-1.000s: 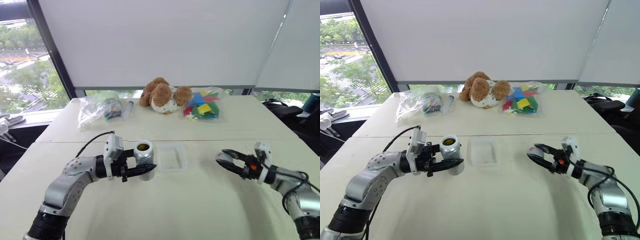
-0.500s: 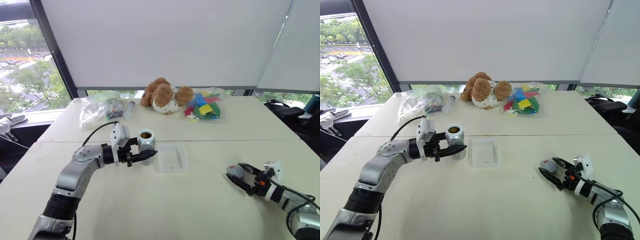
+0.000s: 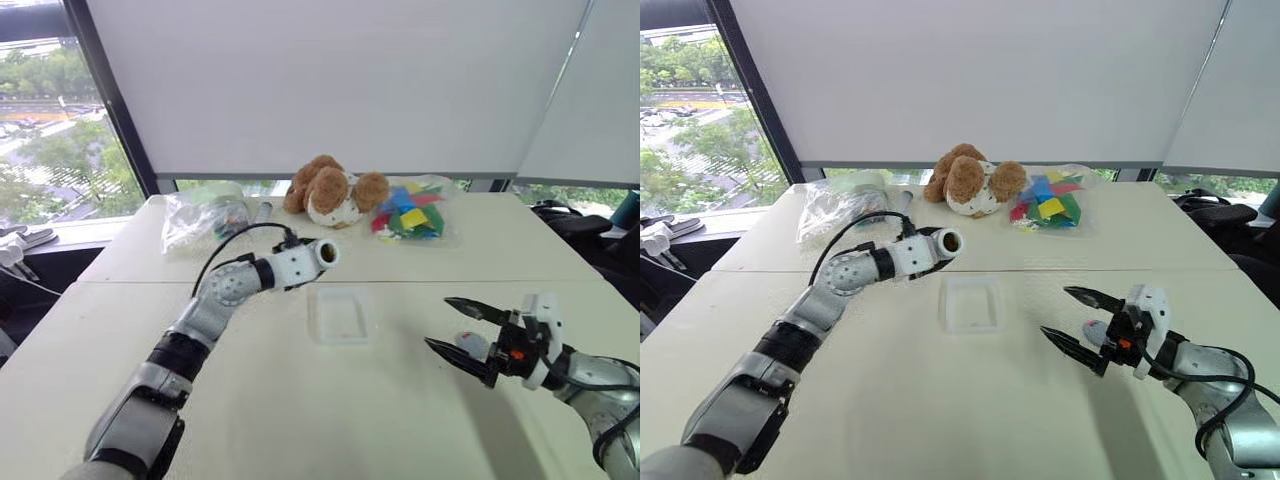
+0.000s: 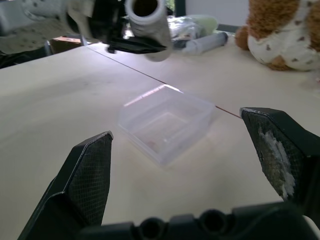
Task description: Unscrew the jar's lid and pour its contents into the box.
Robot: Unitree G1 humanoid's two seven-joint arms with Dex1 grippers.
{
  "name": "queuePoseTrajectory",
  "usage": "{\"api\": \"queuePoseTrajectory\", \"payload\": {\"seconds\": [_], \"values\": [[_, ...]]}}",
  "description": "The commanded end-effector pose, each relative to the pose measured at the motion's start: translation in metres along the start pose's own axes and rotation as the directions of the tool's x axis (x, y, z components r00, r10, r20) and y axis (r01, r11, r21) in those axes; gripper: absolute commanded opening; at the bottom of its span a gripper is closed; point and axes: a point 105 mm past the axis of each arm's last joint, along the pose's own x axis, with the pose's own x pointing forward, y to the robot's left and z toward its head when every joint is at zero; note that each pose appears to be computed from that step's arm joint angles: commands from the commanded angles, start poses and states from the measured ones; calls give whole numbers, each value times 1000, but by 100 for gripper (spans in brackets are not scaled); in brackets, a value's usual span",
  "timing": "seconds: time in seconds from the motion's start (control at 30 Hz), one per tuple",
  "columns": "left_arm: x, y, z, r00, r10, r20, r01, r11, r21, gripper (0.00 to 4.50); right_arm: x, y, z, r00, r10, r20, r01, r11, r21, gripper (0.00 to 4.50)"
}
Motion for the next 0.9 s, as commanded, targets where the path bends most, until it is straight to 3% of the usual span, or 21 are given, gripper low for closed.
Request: {"api": "queuePoseTrajectory", "payload": {"seconds": [0.03,0.17,0.33,0.37,0.57,0.8,0.9], "values": [[7,7,7,993,94,66,-109,955,276,222,3,5,9,999,5,32,-4,1000,-8,445],[12,-3,11,984,103,145,-167,817,552,222,2,7,6,1000,-1,25,1,1000,0,445],[18,-18,17,957,57,286,-272,523,808,222,5,9,6,999,-10,32,10,1000,10,445],[19,-22,17,947,47,317,-306,427,851,222,6,10,6,999,-11,35,10,1000,12,445],[24,-26,13,919,52,390,-393,104,913,222,12,12,9,999,-9,50,8,1000,19,445],[27,-31,16,903,-10,429,-429,-2,903,222,18,14,11,998,-9,68,6,999,37,445],[29,-33,14,911,-13,411,-411,34,911,222,23,17,10,997,0,74,-4,999,50,445]]}}
